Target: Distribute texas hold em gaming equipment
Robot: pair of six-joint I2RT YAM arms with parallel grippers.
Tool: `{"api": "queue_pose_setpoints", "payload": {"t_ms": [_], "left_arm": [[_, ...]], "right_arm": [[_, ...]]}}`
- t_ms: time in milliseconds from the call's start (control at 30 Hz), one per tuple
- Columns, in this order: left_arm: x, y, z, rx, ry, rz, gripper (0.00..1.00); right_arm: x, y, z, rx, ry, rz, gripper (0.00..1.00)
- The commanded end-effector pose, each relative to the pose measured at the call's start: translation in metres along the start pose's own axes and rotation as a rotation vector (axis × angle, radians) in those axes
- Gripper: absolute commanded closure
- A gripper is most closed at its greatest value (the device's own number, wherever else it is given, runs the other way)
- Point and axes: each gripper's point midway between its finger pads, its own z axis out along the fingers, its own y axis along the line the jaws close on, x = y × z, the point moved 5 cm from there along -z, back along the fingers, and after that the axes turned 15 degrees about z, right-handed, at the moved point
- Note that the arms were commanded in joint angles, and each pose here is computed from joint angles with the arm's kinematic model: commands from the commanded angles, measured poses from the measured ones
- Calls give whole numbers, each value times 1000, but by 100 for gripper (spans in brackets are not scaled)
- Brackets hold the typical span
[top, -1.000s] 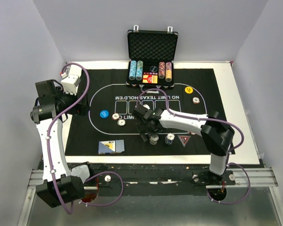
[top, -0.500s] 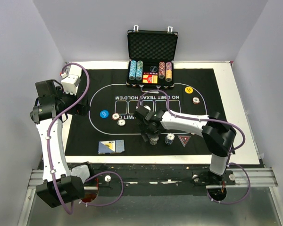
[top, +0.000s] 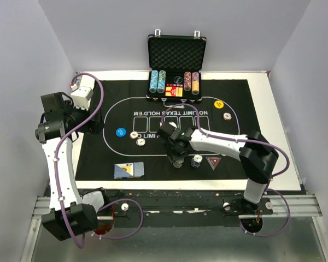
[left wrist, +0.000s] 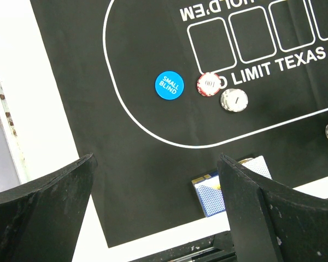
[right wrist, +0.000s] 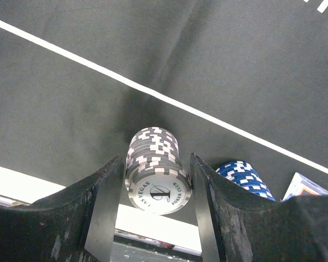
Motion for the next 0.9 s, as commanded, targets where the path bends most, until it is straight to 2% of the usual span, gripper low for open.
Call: {"api": "queue_pose_setpoints", "payload": {"t_ms": [0,333,600,867], "left_arm": [[-1,1,-6,-25,-7,14,1],[-5,2,-10,-35,-13,25,1],[-5,2,-10,-35,-13,25,1],[-4,3,-8,-34,-9,24,1]], "right_arm": [[4,-1,-8,-4,12,12,41],[11,-7,-2,22,37,8,40],[6,-4,-7,12,20,7,52],[-10,2,-30,-18,-30,19,56]]}}
